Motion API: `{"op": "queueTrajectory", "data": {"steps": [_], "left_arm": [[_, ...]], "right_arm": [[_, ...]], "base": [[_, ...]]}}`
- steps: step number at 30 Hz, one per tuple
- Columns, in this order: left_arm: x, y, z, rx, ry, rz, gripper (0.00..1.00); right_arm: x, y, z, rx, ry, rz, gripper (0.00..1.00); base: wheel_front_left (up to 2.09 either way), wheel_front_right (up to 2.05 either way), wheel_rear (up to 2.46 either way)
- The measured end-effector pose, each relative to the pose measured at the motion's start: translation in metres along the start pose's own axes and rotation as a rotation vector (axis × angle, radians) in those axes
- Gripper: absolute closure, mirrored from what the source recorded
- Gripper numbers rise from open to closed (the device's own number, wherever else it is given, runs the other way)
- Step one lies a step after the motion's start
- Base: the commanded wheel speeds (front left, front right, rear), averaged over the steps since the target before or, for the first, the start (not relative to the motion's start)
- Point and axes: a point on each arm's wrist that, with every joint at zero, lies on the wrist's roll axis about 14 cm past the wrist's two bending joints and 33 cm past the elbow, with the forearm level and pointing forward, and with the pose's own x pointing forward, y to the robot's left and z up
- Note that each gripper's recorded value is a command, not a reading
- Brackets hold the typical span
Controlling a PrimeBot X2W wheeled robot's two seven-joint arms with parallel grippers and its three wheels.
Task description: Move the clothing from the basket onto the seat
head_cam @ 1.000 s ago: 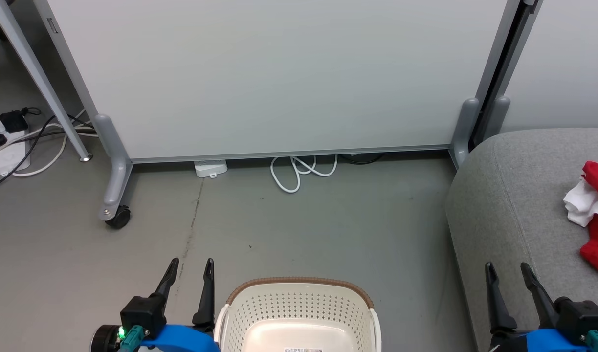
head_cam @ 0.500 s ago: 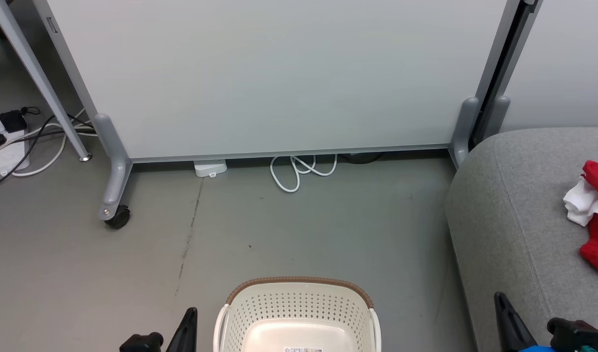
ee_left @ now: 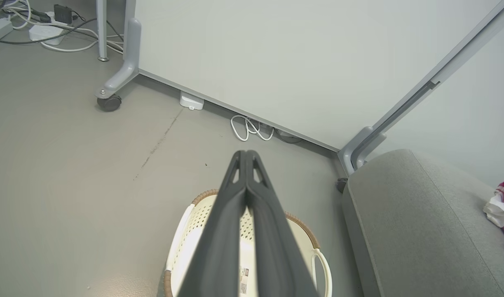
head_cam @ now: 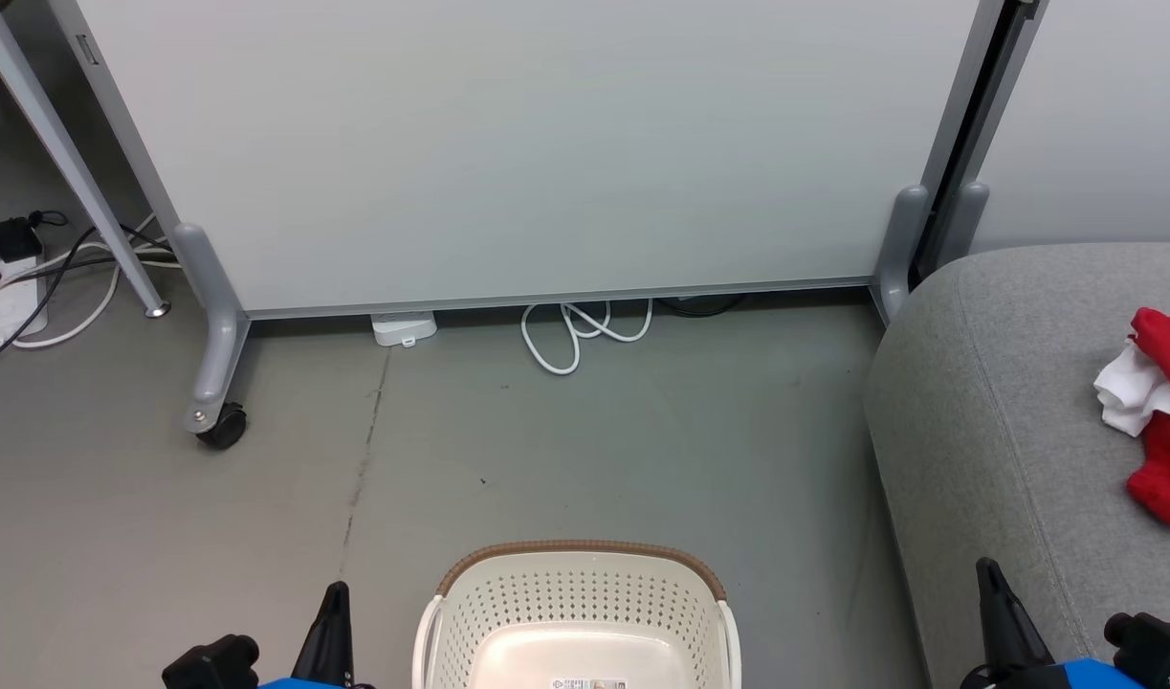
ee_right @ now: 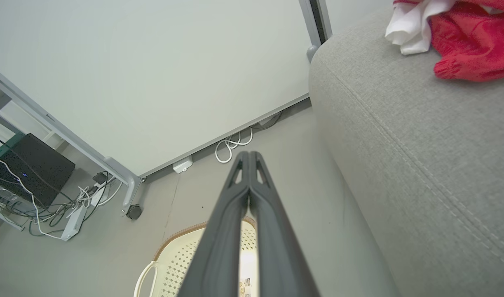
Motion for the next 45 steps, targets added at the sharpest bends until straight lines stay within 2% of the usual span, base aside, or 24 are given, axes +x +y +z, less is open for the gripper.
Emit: {"op": "queueTrajectory", "data": {"steps": [23,45], "left_arm": [[0.016,-0.002,0.031,-0.338,-0.058,0.004,1.00],[0.025,-0.008,0.054,-0.594,-0.092,-0.036,1.00]], "right_arm": [[0.009,0.003,0.018,0.342,-0.033,-0.002,1.00],[0.014,0.007,0.032,0.600,-0.054,0.023,1.00]], "base": [[0.00,0.00,0.00],[0.00,0.00,0.00]]}}
